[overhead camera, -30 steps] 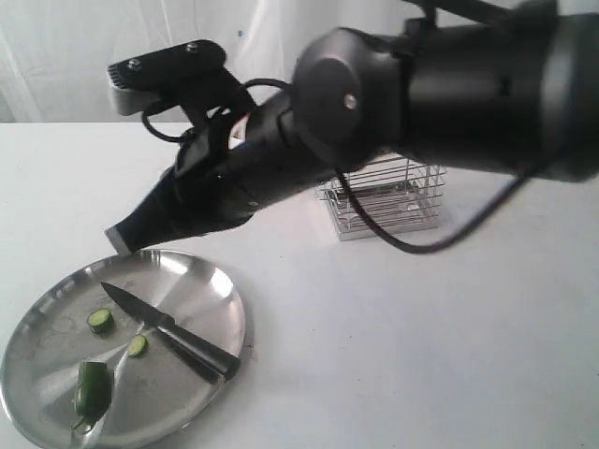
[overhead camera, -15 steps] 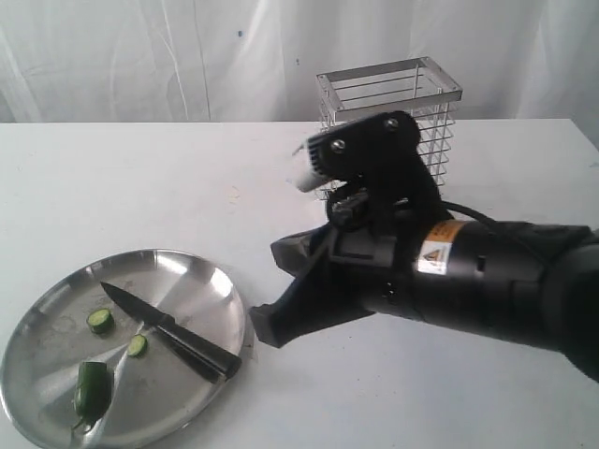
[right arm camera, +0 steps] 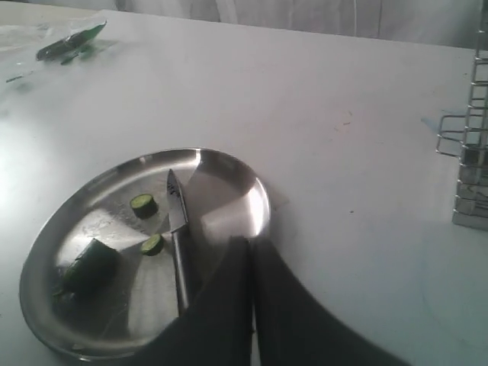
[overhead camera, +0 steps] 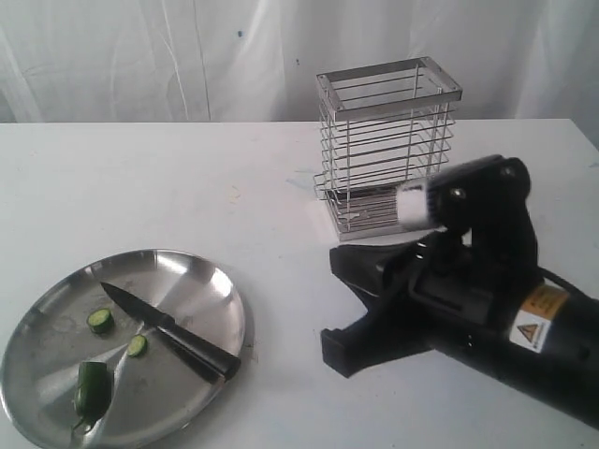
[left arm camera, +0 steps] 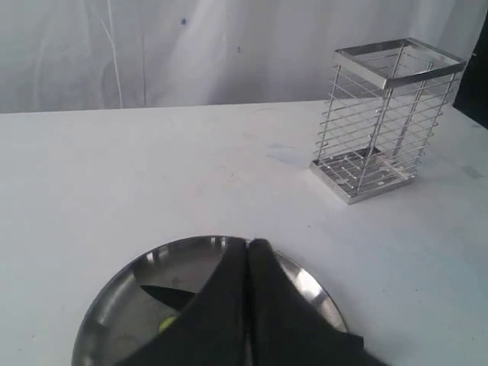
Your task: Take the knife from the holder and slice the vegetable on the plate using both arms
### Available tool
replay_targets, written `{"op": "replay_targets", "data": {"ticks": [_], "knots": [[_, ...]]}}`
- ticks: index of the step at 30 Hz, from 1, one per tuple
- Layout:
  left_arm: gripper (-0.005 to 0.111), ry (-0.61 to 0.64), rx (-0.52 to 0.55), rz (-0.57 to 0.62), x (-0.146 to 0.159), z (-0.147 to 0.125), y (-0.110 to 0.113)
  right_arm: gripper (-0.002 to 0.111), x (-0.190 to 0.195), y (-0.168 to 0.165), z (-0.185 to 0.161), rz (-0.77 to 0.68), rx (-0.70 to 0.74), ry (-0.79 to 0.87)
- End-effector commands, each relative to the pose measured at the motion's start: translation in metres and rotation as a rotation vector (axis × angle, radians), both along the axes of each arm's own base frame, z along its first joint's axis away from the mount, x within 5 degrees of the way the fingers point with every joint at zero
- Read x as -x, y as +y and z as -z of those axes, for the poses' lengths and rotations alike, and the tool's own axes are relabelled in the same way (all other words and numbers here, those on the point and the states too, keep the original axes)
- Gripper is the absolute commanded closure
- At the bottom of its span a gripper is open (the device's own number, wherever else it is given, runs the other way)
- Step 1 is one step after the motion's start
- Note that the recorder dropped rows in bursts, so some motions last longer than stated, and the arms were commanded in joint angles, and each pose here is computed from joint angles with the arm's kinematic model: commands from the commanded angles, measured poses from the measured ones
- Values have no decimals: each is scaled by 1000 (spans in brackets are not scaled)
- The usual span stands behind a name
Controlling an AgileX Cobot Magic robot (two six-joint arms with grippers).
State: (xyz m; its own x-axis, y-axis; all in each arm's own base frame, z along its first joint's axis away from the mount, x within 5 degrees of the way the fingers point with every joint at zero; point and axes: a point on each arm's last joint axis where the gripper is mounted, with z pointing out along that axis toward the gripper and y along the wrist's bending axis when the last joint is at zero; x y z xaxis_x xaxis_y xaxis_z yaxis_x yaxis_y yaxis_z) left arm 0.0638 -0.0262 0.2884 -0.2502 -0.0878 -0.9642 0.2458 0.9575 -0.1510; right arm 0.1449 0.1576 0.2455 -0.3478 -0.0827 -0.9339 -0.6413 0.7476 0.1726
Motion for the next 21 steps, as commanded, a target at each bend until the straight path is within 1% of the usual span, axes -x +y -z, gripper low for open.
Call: {"op": "replay_targets", "data": {"ticks": [1, 4, 9, 14, 16, 19, 21], "knots": [[107, 34, -116, -21, 2, 25, 4, 108, 10, -19, 12, 44, -43, -51], [107, 58, -206, -45, 4, 48, 9, 108, 15, -28, 19, 66, -57, -84], [107, 107, -226, -41, 9, 83, 9, 108, 17, -33, 23, 81, -69, -111], [107, 103, -339, -59, 15, 112, 14, 108, 17, -33, 23, 81, -69, -111], [107, 125, -375, -60, 15, 122, 16, 108, 18, -33, 23, 76, -66, -115], [107, 136, -400, -64, 15, 128, 17, 108, 18, -33, 23, 75, -63, -112], [107, 82, -399, -91, 13, 123, 18, 108, 18, -33, 23, 75, -63, -112]]}}
